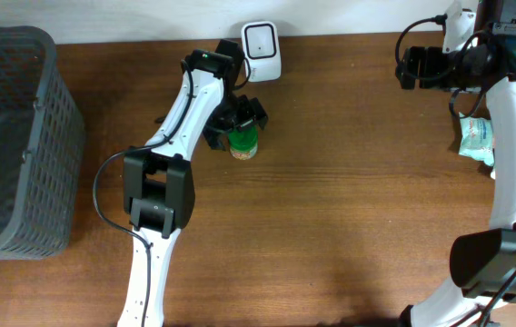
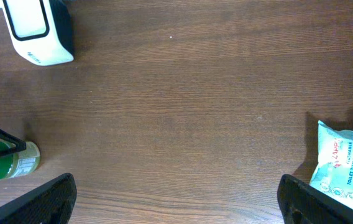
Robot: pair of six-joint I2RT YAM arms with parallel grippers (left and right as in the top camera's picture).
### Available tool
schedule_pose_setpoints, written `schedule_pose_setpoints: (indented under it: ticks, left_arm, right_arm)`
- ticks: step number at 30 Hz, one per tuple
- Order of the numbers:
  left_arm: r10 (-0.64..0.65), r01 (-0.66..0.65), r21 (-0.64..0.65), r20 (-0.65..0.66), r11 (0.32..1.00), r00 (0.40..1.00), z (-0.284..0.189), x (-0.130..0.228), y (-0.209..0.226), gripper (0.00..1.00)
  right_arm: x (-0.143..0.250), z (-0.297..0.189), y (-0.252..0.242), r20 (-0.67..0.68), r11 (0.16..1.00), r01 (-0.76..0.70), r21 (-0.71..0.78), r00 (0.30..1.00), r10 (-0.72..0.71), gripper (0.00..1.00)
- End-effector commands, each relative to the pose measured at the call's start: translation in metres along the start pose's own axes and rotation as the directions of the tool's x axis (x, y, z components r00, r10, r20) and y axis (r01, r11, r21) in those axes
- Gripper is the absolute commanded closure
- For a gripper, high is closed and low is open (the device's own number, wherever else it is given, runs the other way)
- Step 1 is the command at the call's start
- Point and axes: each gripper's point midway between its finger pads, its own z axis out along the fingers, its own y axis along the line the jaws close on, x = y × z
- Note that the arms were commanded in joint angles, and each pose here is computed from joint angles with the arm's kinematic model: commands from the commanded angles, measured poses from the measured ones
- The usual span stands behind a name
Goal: Scan the item barcode
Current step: 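Grasp the green-lidded jar with the left gripper and lift it, then hold the green jar up toward the scanner face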
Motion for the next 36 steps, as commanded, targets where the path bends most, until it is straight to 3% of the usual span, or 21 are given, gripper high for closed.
schedule_pose_setpoints:
  ticks: [1,2,3,4,8,9,13,18,26,28,30,36]
  left_arm:
    - [0.098,-0.094,-0.04,0.098,0.995,0.99,-0.017,-0.021,0.003,0.01]
    - [0.18,-0.175,-0.047,0.123,0.983,0.976,-0.024,-0.027,0.001,0.01]
    - [0.361,-0.353,-0.075,0.164,0.933,0.918,-0.037,-0.036,-0.004,0.01]
    - [0.526,-0.509,-0.132,0.182,0.85,0.831,-0.05,-0.043,-0.003,0.01]
    - [0.817,-0.784,-0.231,0.146,0.577,0.558,-0.065,-0.049,-0.006,0.0]
    - [0.887,-0.856,-0.236,0.094,0.461,0.452,-0.062,-0.045,-0.003,0.01]
    - [0.945,-0.933,-0.156,0.098,0.324,0.312,-0.058,-0.032,-0.014,0.0]
    - [0.99,-0.997,-0.003,0.123,0.073,0.072,-0.054,0.004,-0.029,0.01]
    - [1.0,-0.998,-0.064,0.004,-0.015,-0.016,-0.034,0.022,-0.037,0.01]
    - [0.993,-0.979,-0.201,-0.102,0.036,0.058,-0.02,-0.001,-0.021,0.01]
    - [0.986,-0.975,-0.221,-0.15,0.037,0.072,-0.005,-0.007,-0.008,0.01]
    - [0.988,-0.97,-0.237,-0.136,0.043,0.077,0.015,-0.017,-0.005,0.01]
  right_arm:
    - [0.001,0.002,0.003,-0.006,1.0,-0.003,-0.011,1.0,0.002,0.01]
    - [0.001,0.002,0.003,-0.006,1.0,-0.002,-0.011,1.0,0.002,0.01]
    - [0.001,0.002,0.003,-0.006,1.0,-0.003,-0.011,1.0,0.002,0.01]
    - [0.001,0.002,0.003,-0.006,1.0,-0.003,-0.011,1.0,0.002,0.01]
    - [0.001,0.002,0.003,-0.006,1.0,-0.003,-0.011,1.0,0.002,0.01]
    - [0.001,0.002,0.003,-0.006,1.0,-0.003,-0.011,1.0,0.002,0.01]
    - [0.001,0.002,0.003,-0.006,1.0,-0.003,-0.011,1.0,0.002,0.01]
    - [0.001,0.002,0.003,-0.006,1.0,-0.003,-0.011,1.0,0.002,0.01]
    - [0.001,0.002,0.003,-0.006,1.0,-0.003,-0.011,1.0,0.002,0.01]
    - [0.001,0.002,0.003,-0.006,1.0,-0.002,-0.011,1.0,0.002,0.01]
    - [0.001,0.002,0.003,-0.006,1.0,-0.003,-0.011,1.0,0.002,0.01]
    - [0.001,0.002,0.003,-0.006,1.0,-0.003,-0.011,1.0,0.002,0.01]
